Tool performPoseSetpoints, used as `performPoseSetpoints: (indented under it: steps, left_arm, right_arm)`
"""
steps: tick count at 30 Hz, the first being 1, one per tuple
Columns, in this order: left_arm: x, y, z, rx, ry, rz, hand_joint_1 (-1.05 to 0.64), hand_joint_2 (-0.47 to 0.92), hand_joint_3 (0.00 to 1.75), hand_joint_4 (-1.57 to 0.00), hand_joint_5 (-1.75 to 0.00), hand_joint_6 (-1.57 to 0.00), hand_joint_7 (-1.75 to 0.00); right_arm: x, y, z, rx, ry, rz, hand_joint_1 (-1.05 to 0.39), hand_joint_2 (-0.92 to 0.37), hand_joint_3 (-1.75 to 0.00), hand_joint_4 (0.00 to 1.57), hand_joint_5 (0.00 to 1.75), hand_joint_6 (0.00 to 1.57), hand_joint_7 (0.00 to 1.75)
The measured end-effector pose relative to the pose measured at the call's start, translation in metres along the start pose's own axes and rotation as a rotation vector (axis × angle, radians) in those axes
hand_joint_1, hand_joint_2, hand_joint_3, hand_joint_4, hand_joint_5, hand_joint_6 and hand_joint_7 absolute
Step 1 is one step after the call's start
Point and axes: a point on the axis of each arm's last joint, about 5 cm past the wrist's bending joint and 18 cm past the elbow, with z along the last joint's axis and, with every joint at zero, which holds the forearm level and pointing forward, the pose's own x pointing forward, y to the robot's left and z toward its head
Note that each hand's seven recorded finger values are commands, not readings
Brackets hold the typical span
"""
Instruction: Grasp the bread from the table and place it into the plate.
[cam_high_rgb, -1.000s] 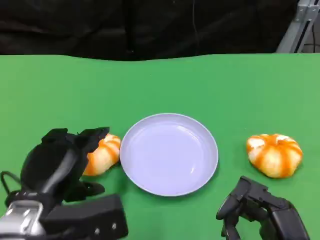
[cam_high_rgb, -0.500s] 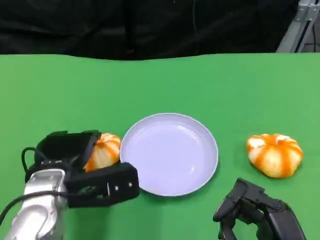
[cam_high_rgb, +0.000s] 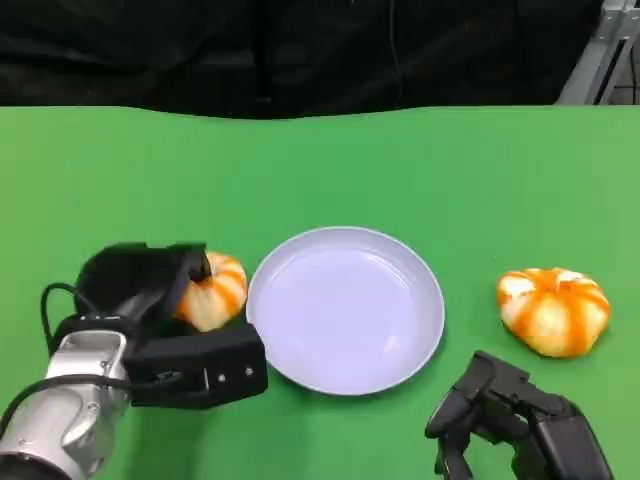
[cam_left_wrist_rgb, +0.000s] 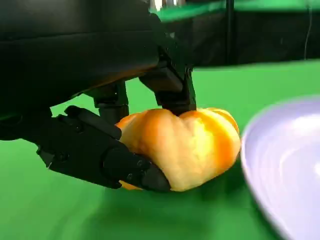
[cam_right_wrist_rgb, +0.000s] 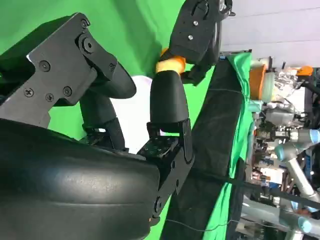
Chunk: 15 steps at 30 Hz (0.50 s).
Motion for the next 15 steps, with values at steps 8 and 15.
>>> performPoseSetpoints:
  steps: [8, 15]
  left_arm:
    - [0.003, 0.026, -0.001, 0.089, 0.033, 0.219, -0.24, 0.84, 0.16, -0.96, -1.75, -0.77, -1.3]
    - [0.002, 0.041, 0.012, 0.006, -0.072, 0.318, -0.2, 0.42, 1.13, -0.96, -1.75, -0.78, -1.74]
  right_arm:
    - [0.0, 0.0, 0.0, 0.0, 0.002, -0.003, 0.0, -0.34, -1.38, 0.64, 1.75, 0.63, 1.55]
    - [0.0, 0.0, 0.0, -0.003, 0.001, -0.008, -0.01, -0.33, -1.39, 0.65, 1.75, 0.63, 1.55]
